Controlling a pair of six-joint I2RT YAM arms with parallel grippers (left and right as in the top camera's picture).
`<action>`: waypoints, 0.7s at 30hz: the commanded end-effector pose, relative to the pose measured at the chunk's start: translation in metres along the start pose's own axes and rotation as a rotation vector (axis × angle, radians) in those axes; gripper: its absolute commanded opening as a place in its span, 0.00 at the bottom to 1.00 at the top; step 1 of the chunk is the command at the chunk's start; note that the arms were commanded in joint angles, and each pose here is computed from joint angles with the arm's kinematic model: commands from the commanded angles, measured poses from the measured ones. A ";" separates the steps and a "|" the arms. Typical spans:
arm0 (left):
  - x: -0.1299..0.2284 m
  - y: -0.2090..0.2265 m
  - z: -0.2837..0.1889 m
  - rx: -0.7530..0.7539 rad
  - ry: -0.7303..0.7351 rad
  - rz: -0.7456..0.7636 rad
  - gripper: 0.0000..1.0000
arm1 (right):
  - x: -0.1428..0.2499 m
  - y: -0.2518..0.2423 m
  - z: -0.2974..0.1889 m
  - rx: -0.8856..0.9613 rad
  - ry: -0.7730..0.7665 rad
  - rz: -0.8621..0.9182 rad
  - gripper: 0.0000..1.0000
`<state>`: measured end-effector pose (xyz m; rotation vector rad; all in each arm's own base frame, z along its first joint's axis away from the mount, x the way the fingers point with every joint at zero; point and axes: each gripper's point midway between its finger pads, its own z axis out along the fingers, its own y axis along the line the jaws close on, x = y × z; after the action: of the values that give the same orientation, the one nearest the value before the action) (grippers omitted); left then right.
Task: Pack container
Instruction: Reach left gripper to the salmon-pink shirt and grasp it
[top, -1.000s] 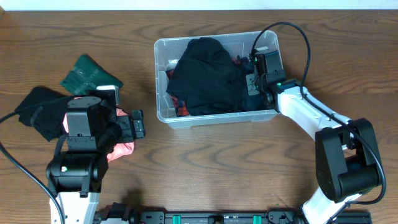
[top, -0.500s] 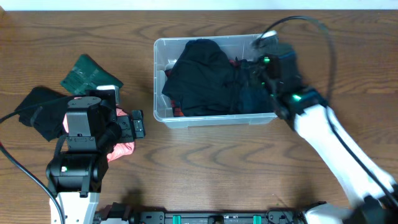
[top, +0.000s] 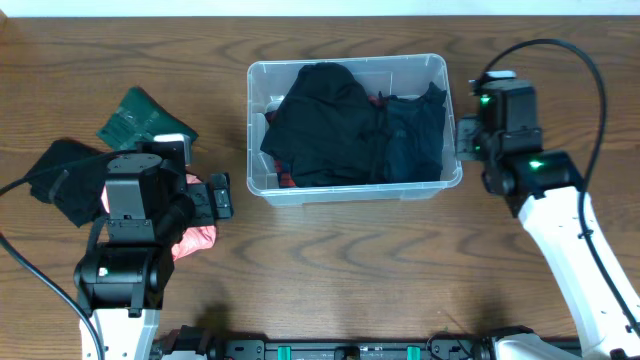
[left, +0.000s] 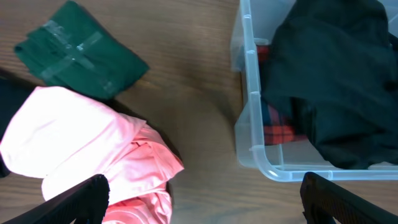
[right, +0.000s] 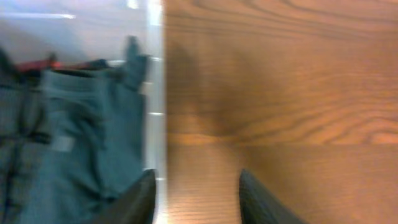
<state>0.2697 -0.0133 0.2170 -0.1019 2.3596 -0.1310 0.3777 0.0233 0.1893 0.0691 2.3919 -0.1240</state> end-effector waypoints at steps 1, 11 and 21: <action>-0.013 0.029 -0.007 -0.120 -0.048 -0.094 0.98 | 0.004 -0.021 0.003 0.015 0.024 0.078 0.58; 0.018 0.150 0.012 -0.412 0.064 -0.552 0.98 | 0.019 -0.061 0.006 0.051 0.091 0.150 0.77; 0.088 0.190 0.102 -0.273 0.385 -0.746 1.00 | 0.019 -0.062 0.006 0.053 0.091 0.152 0.77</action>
<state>0.2606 0.1661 0.0762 -1.2149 2.5428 -0.0418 0.3632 -0.0369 0.1759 0.2887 2.4650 -0.1120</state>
